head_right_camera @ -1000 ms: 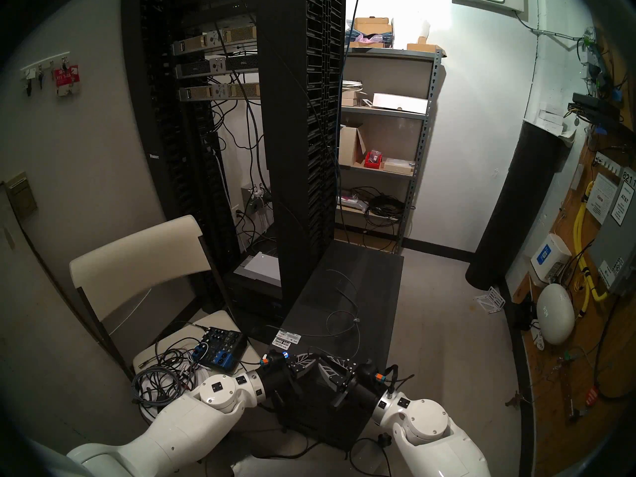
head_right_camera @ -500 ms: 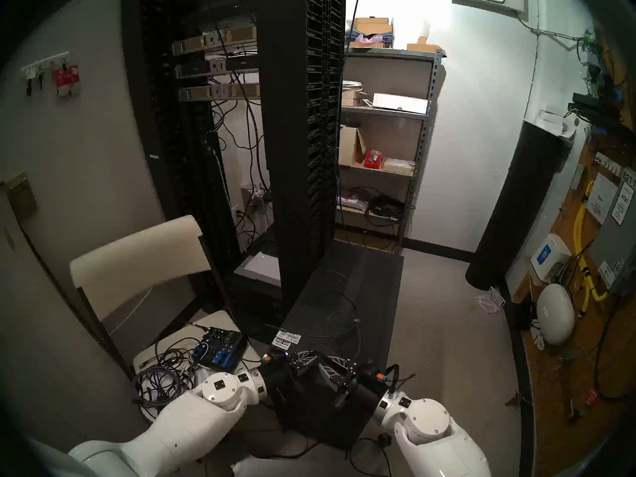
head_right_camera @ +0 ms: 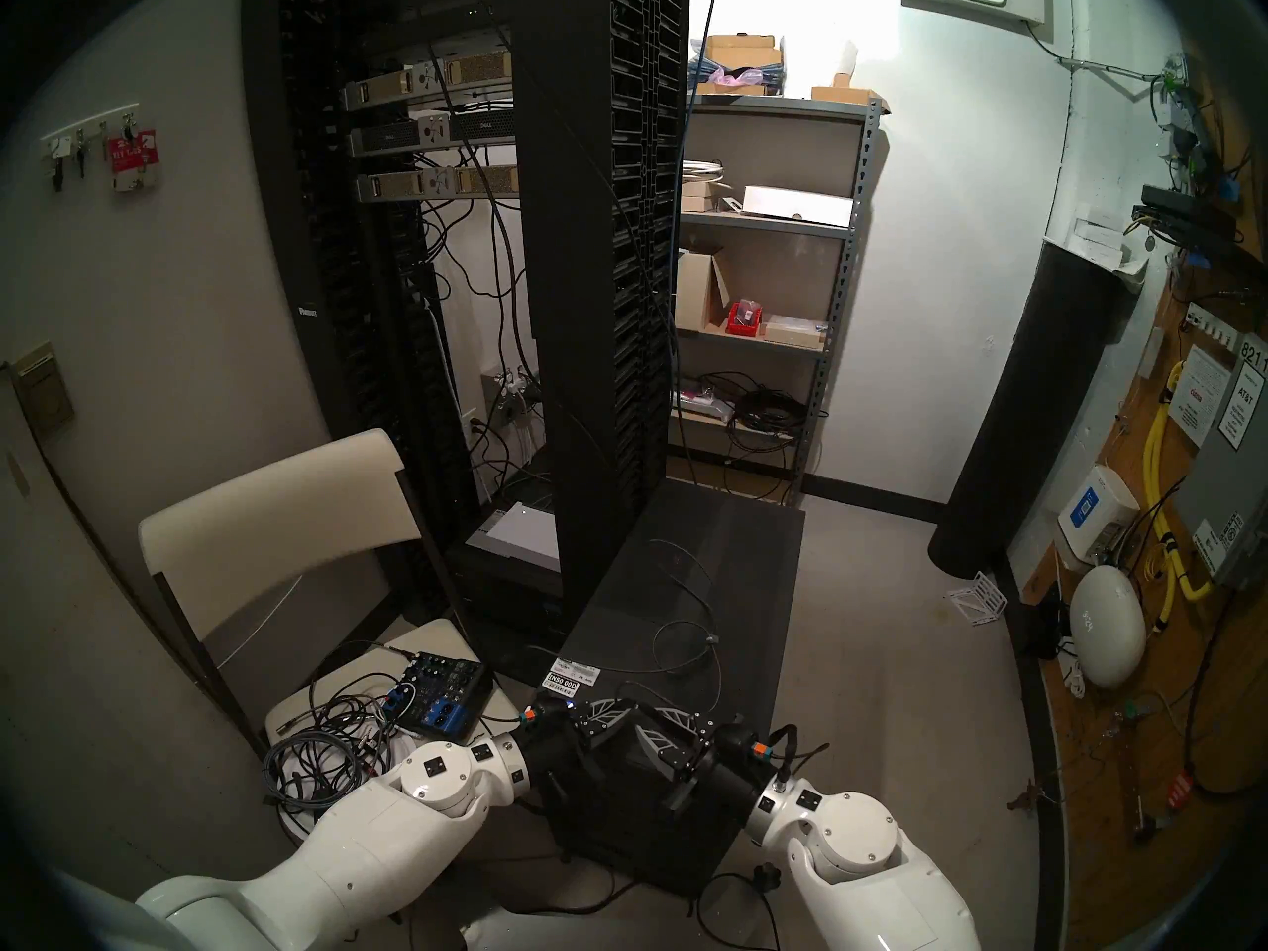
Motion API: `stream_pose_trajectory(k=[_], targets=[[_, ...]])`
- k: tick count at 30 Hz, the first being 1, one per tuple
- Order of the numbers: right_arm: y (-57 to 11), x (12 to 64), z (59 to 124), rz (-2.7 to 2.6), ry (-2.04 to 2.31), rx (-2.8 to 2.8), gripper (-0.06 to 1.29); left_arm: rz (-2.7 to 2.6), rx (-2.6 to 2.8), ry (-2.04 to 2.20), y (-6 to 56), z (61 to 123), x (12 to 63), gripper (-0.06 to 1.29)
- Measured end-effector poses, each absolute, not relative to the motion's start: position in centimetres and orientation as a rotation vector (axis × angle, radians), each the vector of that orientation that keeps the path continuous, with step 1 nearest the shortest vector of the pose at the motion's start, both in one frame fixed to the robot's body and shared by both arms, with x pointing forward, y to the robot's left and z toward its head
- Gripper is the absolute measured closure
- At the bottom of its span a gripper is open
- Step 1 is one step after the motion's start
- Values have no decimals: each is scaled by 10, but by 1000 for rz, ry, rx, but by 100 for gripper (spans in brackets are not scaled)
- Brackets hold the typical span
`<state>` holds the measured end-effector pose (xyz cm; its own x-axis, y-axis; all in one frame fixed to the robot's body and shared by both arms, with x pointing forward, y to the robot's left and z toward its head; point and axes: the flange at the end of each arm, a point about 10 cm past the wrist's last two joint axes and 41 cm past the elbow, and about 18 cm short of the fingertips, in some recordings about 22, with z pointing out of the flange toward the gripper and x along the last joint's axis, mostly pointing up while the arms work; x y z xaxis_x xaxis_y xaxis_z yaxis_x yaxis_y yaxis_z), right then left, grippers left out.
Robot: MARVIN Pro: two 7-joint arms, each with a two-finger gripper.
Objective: Insert the cable into the workstation's USB slot
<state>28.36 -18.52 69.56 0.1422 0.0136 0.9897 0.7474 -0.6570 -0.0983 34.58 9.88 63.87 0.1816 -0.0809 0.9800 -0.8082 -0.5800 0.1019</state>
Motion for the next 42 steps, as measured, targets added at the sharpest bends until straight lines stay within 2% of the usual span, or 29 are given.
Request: stream_pose_trajectory(k=[42], targets=[[-190, 287, 697, -1576, -728, -1818, 76, 1477, 1801, -858, 97, 632, 343, 125]])
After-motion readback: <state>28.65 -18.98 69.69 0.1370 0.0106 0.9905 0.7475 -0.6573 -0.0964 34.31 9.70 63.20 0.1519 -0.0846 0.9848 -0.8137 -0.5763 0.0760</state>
